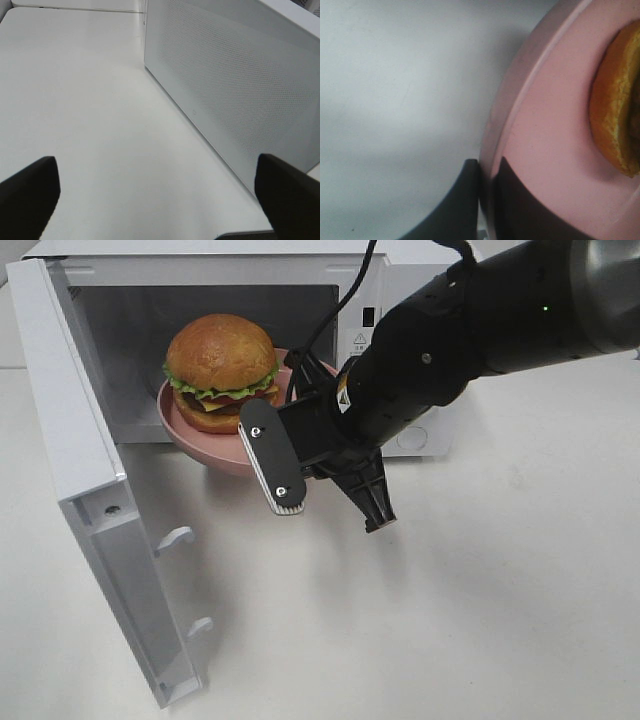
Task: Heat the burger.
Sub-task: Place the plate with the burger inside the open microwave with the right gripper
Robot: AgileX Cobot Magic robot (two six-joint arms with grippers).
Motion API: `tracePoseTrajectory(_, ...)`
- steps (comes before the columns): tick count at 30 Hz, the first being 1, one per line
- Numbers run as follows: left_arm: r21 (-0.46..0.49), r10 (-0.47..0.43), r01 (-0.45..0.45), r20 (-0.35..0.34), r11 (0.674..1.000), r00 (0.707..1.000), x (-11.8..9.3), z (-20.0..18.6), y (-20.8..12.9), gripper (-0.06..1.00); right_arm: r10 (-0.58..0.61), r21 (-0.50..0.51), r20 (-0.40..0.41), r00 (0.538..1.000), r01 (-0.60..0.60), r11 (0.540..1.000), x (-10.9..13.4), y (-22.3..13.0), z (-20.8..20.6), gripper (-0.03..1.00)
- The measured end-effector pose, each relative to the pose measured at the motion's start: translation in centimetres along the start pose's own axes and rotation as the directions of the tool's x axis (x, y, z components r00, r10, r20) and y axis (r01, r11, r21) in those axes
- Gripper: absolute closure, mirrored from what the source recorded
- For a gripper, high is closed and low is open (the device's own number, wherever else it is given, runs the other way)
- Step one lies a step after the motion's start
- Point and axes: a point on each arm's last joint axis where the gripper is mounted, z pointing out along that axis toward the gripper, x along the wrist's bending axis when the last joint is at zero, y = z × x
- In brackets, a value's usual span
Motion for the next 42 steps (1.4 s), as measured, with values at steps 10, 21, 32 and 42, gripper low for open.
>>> tracePoseTrajectory(10, 0.000, 0.000, 0.000, 0.000, 1.000, 1.000, 0.0, 0.0, 0.0, -0.03, 0.048, 0.014, 0.005, 0.999, -0.048, 0.999, -2.2, 0.4, 1.8, 0.92)
tracePoseTrajectory(21, 0.002, 0.000, 0.000, 0.000, 1.000, 1.000, 0.0, 0.0, 0.0, -0.03, 0.060, 0.043, -0.016, 0.998, -0.059, 0.997, -3.6, 0.5, 3.3, 0.92)
tracePoseTrajectory(32, 0.002, 0.000, 0.000, 0.000, 1.000, 1.000, 0.0, 0.0, 0.0, -0.03, 0.088, 0.057, -0.012, 0.996, -0.088, 0.995, -5.7, 0.9, 4.7, 0.92)
tracePoseTrajectory(42, 0.002, 0.000, 0.000, 0.000, 1.000, 1.000, 0.0, 0.0, 0.0, -0.03, 0.119, 0.085, 0.014, 0.993, -0.120, 0.989, -7.6, 1.0, 6.1, 0.92)
